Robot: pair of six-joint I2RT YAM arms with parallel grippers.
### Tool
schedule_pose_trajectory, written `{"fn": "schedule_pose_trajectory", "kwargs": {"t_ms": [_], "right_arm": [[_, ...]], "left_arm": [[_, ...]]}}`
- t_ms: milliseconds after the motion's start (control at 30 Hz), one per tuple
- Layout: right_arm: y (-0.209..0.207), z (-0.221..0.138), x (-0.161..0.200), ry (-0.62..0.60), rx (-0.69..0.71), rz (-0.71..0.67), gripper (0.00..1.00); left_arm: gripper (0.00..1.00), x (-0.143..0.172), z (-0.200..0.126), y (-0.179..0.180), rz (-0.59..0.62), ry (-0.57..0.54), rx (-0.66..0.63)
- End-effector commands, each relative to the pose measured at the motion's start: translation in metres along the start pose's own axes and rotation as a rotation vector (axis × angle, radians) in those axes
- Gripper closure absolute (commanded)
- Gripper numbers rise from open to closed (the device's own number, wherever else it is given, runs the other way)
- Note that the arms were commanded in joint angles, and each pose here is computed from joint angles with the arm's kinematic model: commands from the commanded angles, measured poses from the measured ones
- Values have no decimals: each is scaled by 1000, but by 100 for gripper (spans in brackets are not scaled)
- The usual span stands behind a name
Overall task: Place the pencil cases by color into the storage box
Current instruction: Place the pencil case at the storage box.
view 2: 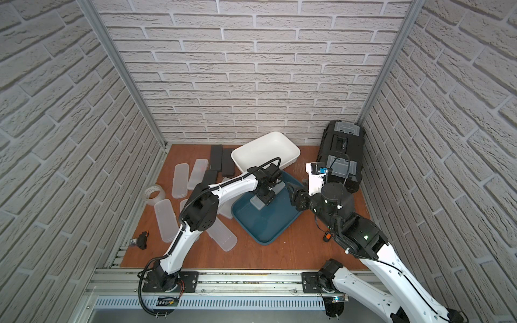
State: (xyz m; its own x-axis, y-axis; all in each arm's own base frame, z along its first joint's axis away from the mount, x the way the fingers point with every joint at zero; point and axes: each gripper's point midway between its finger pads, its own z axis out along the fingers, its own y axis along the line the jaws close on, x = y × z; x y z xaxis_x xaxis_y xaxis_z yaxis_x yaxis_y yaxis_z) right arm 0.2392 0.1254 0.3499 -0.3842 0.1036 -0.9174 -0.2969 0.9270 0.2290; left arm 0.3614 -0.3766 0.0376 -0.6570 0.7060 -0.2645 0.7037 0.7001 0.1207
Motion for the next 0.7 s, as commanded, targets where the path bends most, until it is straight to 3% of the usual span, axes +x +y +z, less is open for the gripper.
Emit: {"fn": "schedule_pose_trajectory", "kwargs": {"t_ms": [0,133,333,500,667], "right_arm": [[7,-5,-14,-62,-34,1,34],[6,-8,-17,-75,-32,-4,34],[4,-22,-27,-120,-37,-5,33],[10,-32,-36,-153,-75,-17,33],[32,-25,-33,-123,-183,-68,31]], "left_arm": [[11,-7,-13,10,52,-22,-57],[2,-21,-41,16,96,-59,-97],[2,-43,-102,28,80,-172,-114],[2,-44,-158,48,-13,-257,-83],[2,-14,-182,106,-187,-250,-120]]}}
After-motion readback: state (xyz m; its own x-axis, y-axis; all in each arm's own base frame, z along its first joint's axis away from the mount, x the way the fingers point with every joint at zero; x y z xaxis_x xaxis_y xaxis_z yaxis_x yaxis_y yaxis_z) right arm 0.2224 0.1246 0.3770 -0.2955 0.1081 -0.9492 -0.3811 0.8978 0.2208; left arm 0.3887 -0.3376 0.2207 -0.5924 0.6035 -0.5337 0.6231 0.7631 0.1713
